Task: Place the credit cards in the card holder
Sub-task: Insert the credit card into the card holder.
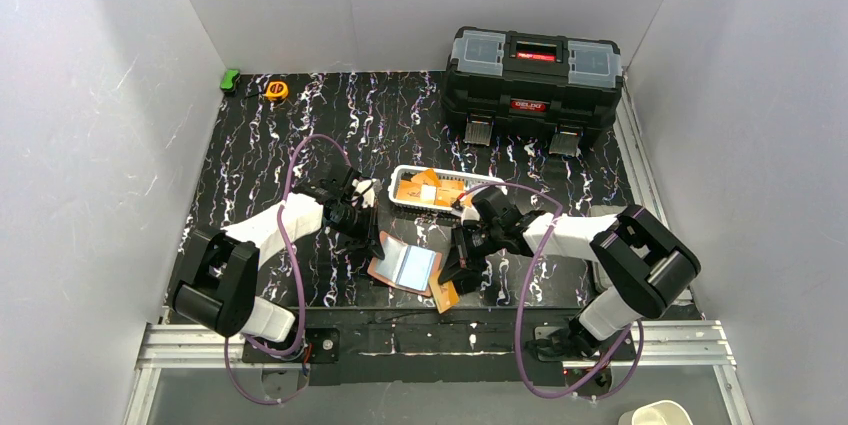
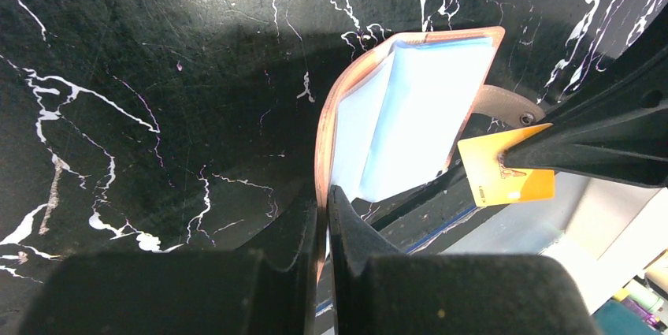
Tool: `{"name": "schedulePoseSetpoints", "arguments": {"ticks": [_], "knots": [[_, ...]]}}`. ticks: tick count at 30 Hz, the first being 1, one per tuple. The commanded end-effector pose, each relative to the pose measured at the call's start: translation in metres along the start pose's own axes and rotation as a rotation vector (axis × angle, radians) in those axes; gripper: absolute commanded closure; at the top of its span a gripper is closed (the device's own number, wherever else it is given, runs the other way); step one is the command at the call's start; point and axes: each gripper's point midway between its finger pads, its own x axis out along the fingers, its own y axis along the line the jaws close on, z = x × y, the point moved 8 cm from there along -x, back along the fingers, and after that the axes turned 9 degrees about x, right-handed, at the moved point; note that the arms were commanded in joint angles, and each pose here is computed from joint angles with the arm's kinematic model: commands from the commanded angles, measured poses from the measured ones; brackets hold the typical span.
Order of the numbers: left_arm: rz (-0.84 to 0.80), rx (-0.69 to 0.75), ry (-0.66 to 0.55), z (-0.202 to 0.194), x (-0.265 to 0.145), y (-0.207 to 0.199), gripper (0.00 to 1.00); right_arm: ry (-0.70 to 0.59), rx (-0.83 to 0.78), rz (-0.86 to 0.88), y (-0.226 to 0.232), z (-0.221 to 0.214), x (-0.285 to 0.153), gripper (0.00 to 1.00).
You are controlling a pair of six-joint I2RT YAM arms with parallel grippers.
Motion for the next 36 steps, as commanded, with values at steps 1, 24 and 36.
{"name": "schedulePoseSetpoints", "arguments": {"ticks": [1, 24, 36], "knots": [[-0.017, 0.004, -0.011, -0.004, -0.006, -0.002, 1.0, 0.014, -0.006, -0.008, -0.004, -0.001, 0.002, 0.99], [-0.049, 0.02, -0.018, -0.005, -0.007, -0.004, 1.0, -0.006, -0.063, 0.054, 0.008, 0.007, 0.003, 0.99], [-0.055, 0.025, -0.022, -0.005, -0.008, -0.005, 1.0, -0.002, -0.06, 0.053, 0.008, 0.01, 0.006, 0.99]]}}
